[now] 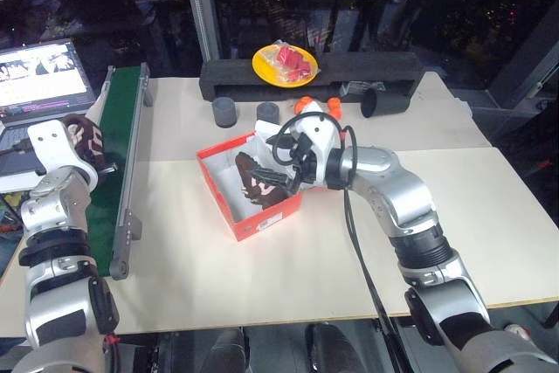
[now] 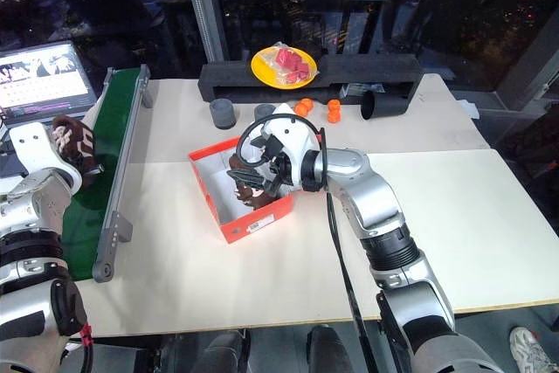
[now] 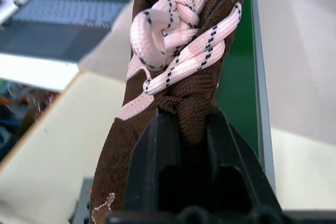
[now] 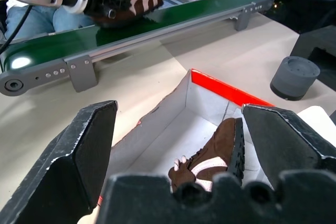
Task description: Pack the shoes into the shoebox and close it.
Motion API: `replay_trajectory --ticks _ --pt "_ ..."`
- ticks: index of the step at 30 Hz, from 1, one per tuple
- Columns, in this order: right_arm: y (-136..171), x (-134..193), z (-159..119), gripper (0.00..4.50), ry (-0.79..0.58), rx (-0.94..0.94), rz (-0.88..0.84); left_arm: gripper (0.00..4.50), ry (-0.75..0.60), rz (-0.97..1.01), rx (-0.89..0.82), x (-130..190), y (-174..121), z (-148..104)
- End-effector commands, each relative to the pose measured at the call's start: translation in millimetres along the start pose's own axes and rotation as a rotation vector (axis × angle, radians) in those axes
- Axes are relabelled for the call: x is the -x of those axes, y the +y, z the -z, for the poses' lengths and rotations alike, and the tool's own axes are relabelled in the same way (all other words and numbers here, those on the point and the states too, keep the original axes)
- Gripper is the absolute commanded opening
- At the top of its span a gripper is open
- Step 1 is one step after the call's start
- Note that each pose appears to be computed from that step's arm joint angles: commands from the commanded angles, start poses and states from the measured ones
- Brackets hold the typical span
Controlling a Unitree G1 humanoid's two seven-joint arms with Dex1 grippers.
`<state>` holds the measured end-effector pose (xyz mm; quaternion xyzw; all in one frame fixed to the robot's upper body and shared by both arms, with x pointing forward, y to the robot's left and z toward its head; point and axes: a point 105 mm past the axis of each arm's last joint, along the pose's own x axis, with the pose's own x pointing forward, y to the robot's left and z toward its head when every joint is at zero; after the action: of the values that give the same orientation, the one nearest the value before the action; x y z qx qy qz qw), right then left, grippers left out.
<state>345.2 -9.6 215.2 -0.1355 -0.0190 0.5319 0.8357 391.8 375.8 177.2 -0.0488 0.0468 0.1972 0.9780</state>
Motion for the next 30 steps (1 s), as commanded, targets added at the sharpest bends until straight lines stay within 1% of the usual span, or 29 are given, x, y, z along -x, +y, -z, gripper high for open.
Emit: replay_trajectory --ticks 1,4,6,9,13,15,17,19,24,30 --pt "-7.9 5.8 -20.9 4.5 -0.076 -0.014 0.036 0.35 -0.226 0.176 0.007 12.9 -42.4 -59.0" --pt "-20.3 7.8 -37.6 4.5 -0.179 -0.188 0.081 0.35 -0.279 0.398 -0.012 30.9 -94.8 -72.6" --pt "-33.8 11.7 -56.6 4.5 -0.292 -0.358 0.115 0.35 -0.278 0.578 0.0 50.3 -134.7 -74.2" --pt "-47.9 18.6 -76.0 4.5 -0.406 -0.521 0.128 0.35 -0.263 0.766 0.055 77.2 -180.0 -77.3" --pt "-62.4 26.1 -84.9 4.5 -0.442 -0.576 0.155 0.35 -0.25 1.019 0.058 118.1 -241.7 -87.6" --pt "-67.6 28.3 -87.3 4.5 -0.453 -0.591 0.165 0.35 -0.237 1.123 0.051 135.5 -265.3 -90.3" --pt "-70.8 29.4 -86.6 4.5 -0.443 -0.575 0.185 0.35 -0.227 1.206 0.02 150.1 -282.4 -89.6" --pt "-73.7 30.7 -83.7 4.5 -0.426 -0.556 0.21 0.35 -0.219 1.254 0.011 158.4 -291.5 -89.6" --pt "-82.4 39.3 -82.0 4.5 -0.446 -0.564 0.262 0.35 -0.199 1.307 -0.006 167.0 -299.1 -86.0" --pt "-92.7 49.3 -86.6 4.5 -0.498 -0.59 0.303 0.35 -0.123 1.413 -0.025 187.2 -307.2 -66.2"
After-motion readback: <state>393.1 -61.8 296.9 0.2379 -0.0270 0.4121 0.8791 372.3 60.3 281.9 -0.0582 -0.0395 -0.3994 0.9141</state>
